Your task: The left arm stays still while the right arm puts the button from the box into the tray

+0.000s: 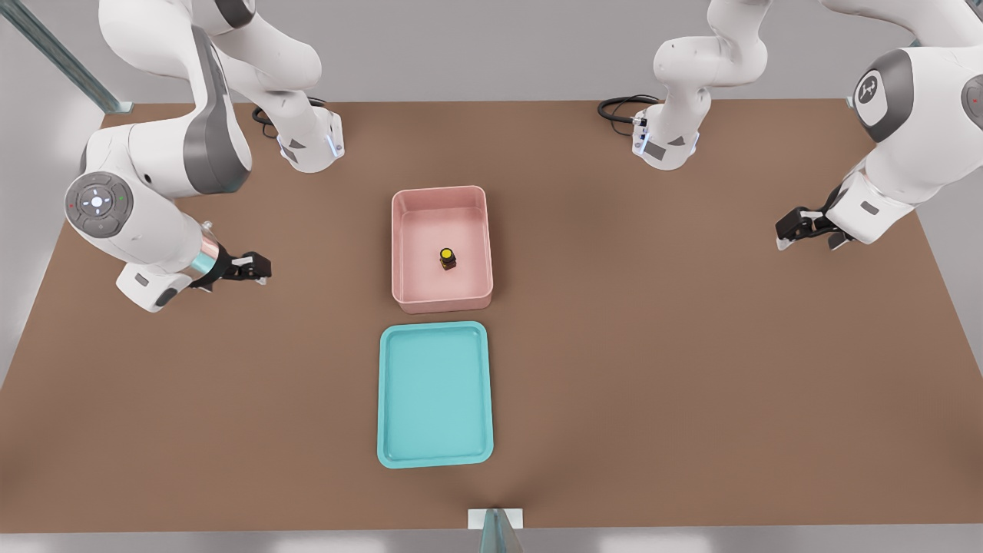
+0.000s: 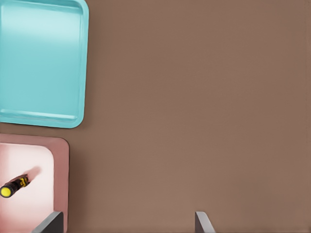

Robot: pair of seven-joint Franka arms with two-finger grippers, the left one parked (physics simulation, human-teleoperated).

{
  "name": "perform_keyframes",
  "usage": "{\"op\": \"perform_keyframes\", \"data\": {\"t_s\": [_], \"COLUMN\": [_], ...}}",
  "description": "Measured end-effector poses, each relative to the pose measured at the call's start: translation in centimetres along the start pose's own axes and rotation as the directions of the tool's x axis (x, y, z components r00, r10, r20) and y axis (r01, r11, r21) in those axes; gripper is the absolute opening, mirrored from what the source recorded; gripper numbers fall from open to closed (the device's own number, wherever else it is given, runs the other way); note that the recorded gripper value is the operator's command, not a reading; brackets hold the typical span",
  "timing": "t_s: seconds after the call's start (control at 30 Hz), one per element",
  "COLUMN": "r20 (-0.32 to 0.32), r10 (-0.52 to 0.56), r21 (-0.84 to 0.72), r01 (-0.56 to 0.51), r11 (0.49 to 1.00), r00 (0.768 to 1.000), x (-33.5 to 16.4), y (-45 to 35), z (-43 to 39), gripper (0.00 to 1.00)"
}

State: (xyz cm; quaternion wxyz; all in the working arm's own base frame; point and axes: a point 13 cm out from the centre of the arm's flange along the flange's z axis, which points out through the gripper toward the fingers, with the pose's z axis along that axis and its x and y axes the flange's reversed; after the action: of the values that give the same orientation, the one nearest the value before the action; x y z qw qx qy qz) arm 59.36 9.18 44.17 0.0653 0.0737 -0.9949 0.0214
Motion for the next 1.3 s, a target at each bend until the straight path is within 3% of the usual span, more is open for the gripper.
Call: {"op": "perform_keyframes", "data": {"t_s": [0.1,0.13,0.2,0.27,0.3,0.37,0.5,0.73,1.3], "r20": [-0.013,-0.033,-0.118,-0.175,-0.190,-0.185,-0.097,0.003,-0.013], "r10": [-0.025,-0.127,-0.369,-0.490,-0.512,-0.494,-0.465,-0.390,-0.417], "r21": [0.002,0.024,0.068,0.083,0.095,0.126,0.137,0.131,0.080], "r01": [0.025,0.128,0.379,0.509,0.535,0.519,0.474,0.386,0.417], "r11": [1.000,0.991,0.923,0.857,0.840,0.845,0.870,0.913,0.906], "r00": [1.000,0.991,0.922,0.854,0.838,0.849,0.880,0.921,0.909], "x": [-0.1,0.3,4.3,7.9,9.6,10.3,9.5,7.3,12.0], "y": [2.0,8.5,25.3,35.4,36.8,35.8,35.7,32.9,35.4], "z": [0.6,1.6,6.4,12.4,14.9,19.6,25.7,29.4,34.9], "gripper": [1.00,1.00,1.00,1.00,1.00,0.97,0.97,0.97,0.97]}}
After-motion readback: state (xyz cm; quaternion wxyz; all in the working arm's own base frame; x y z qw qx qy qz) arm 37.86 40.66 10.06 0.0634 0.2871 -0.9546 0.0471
